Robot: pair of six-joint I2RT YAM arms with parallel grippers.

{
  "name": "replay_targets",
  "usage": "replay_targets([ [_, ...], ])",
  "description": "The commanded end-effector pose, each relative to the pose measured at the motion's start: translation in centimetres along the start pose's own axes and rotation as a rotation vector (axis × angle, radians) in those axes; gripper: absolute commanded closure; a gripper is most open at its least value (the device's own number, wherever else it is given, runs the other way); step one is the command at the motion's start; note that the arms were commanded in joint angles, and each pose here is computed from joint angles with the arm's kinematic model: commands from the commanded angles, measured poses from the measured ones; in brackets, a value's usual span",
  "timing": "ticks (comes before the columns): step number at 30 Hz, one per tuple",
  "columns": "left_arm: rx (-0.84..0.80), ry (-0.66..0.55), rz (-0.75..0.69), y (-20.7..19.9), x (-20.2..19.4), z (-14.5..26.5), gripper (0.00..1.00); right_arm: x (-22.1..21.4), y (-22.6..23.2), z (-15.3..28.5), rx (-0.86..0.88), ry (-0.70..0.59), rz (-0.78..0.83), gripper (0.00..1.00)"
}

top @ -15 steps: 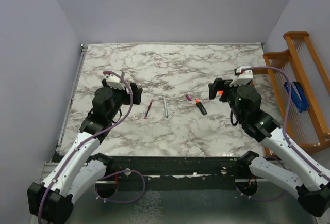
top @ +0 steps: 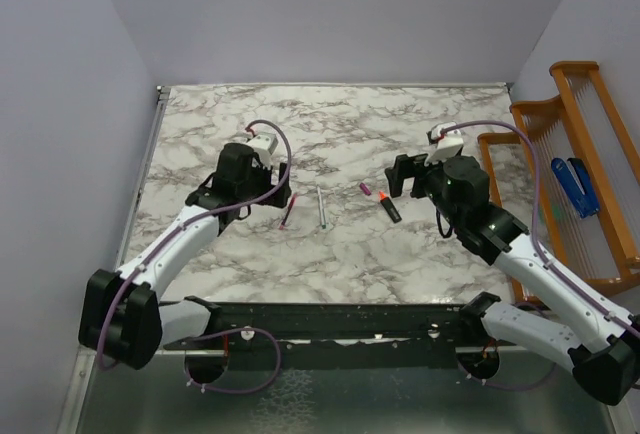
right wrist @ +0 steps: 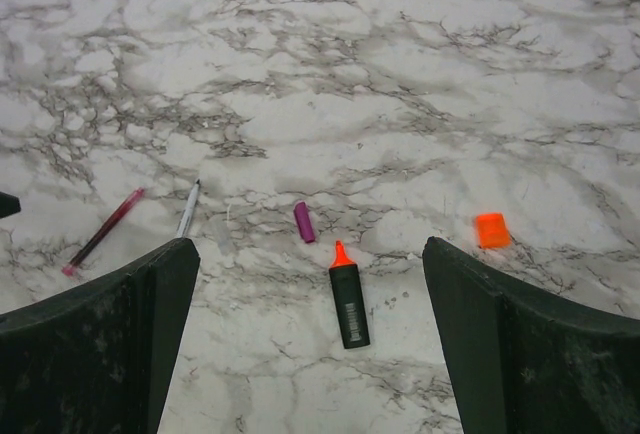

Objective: Insert the pens into the pen caps

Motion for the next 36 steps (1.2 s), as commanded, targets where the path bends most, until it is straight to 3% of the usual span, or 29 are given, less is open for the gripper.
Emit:
replay_targets([
  [1,-0.013,0.231,0.023,0.3,-2.7,-1.2,0.14,0.6,0.6,0.0,0.058,0.001,-0.002,0.0],
  [3,0.013,0.284,0.028,0.6,-3.3,-1.7,0.23,0.7,0.5,0.0,0.055,0.003,-0.001,0.0],
  [13,-0.077,0.414,0.049,0.2,-5.2,-3.2,0.35,-0.4,0.0,0.4,0.014,0.02,0.005,0.0],
  [18,-0.081,0.465,0.041,0.1,-5.9,-4.0,0.51,-0.6,-0.1,0.3,0.006,0.021,0.0,0.0],
  [31,-0.061,0.552,0.011,-0.2,-6.5,-6.3,0.53,-1.0,-0.4,0.3,-0.016,0.03,0.024,0.0],
  [36,-0.008,0.6,-0.011,0.1,-7.2,-6.9,0.6,-0.9,-0.6,0.6,-0.028,0.018,0.026,0.0],
])
Point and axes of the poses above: each gripper's point midway between its finger pads, its own z axis back along the fingers, its own y axis along the line the jaws close on, x = y × z, the point moved 10 cm from there along z, back along the fingers, and after that the axes turned 1 degree about z, right-handed, at the moved point
